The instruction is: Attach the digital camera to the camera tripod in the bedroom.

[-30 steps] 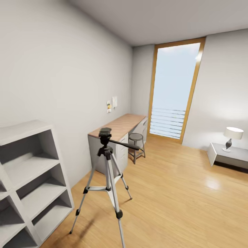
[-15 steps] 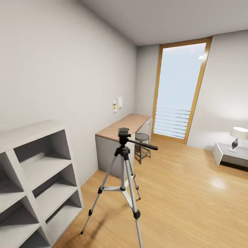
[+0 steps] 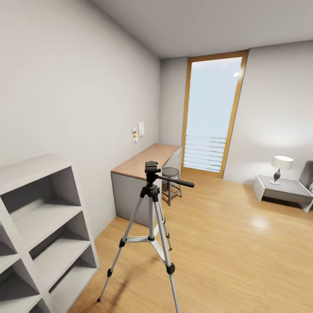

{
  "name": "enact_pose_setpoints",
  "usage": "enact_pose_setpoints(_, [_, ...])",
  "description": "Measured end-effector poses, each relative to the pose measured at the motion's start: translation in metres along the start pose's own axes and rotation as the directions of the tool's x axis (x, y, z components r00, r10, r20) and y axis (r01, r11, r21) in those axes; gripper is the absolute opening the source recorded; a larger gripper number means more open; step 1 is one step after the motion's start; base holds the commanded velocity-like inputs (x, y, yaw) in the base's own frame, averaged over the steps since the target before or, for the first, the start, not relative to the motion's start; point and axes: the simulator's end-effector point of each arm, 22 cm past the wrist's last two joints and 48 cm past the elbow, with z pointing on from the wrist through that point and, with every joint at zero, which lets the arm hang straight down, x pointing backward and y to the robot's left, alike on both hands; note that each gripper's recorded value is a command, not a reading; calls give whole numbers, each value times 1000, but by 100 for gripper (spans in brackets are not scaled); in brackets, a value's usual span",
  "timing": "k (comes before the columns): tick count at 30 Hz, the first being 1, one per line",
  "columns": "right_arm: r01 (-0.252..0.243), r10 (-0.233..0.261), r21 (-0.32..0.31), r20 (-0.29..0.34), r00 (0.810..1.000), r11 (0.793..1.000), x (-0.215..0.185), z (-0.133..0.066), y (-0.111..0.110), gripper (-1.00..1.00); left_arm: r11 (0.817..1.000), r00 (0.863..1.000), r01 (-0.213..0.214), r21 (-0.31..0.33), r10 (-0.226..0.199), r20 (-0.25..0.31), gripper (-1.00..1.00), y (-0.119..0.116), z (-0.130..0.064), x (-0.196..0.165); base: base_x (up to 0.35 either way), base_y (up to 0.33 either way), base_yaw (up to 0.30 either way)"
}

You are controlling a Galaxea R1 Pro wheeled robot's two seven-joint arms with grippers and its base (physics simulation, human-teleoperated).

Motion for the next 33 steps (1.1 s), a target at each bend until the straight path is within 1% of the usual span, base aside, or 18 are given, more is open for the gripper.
enact_pose_setpoints(3, [0, 0, 0, 0, 1000, 1000, 0, 0, 0, 100, 1000, 1000, 0, 0, 0, 0, -100, 0, 0, 0, 0, 3, -169])
enact_pose_setpoints(8, [1, -1, 1, 0, 1000, 1000, 0, 0, -1, 100, 1000, 1000, 0, 0, 0, 0, -100, 0, 0, 0, 0, 1, -59])
enact_pose_setpoints(22, [2, -2, 6, 0, 1000, 1000, 0, -1, -4, 100, 1000, 1000, 0, 0, 0, 0, -100, 0, 0, 0, 0, 0, -5])
enact_pose_setpoints(33, [3, -3, 4, -3, 1000, 1000, 1, 0, -3, 100, 1000, 1000, 0, -2, 0, -4, -100, 1, 0, 1, 0, 0, 0])
